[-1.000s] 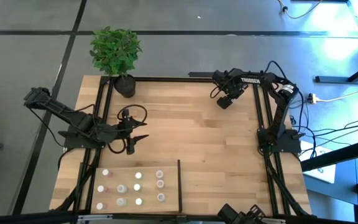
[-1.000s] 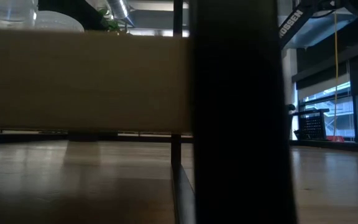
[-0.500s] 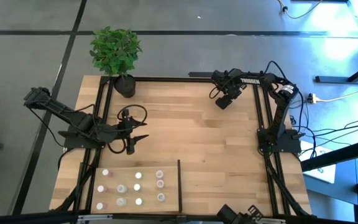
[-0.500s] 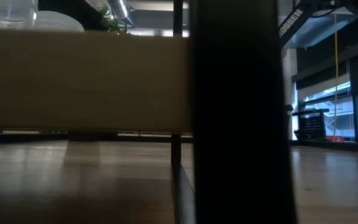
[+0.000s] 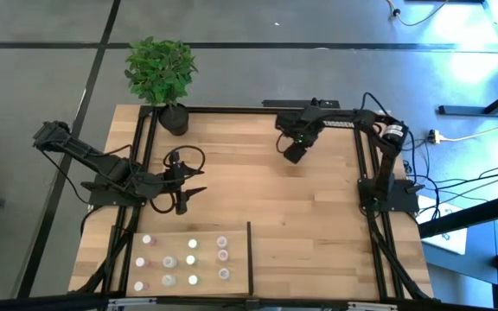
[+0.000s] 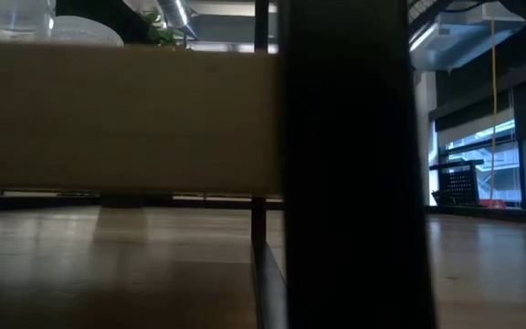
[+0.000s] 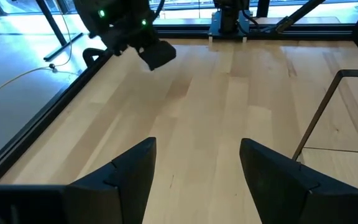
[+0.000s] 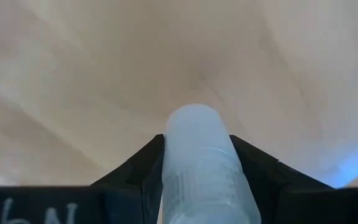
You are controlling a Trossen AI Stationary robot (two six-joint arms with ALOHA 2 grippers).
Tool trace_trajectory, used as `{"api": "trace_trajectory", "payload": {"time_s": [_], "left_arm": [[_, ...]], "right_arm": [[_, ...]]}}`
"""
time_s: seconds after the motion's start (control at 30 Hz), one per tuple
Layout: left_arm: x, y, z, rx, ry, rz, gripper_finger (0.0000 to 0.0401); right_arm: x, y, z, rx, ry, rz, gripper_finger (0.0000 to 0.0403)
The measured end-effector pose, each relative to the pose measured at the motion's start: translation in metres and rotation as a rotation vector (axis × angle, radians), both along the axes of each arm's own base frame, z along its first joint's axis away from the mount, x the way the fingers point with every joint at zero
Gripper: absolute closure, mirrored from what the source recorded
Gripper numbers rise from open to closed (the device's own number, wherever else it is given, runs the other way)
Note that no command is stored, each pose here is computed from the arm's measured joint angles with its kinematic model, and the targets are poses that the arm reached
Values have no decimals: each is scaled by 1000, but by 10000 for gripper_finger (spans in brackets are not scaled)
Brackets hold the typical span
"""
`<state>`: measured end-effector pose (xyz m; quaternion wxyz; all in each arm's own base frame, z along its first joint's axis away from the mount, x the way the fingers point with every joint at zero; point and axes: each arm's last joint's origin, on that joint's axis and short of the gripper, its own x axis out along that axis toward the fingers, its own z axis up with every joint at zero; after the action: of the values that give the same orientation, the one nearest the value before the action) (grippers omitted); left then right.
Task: Pick and place medicine bottles onto shelf by color
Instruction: Put the white pill bottle on the shelf aligned with the other white pill bottles
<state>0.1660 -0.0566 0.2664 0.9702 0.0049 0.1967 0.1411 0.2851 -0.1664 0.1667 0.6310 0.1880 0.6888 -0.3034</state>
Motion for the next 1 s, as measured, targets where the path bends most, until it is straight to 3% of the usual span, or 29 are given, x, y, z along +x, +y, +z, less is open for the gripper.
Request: {"api": "trace_trajectory", "payload": {"time_s": [0.3,0.47,0.73,1.0], "left_arm": [[-3,-5,-3,-3,35,-56,176],[-7,-8,-7,-27,67,-60,176],[-11,-17,-7,-42,69,-105,176],[-18,-28,-8,-71,68,-164,176]], "right_arm": [[76,53,78,-122,-311,190,243],[104,90,114,-124,-503,277,243],[142,129,128,-132,-636,384,248],[180,137,109,-99,-639,457,248]]}}
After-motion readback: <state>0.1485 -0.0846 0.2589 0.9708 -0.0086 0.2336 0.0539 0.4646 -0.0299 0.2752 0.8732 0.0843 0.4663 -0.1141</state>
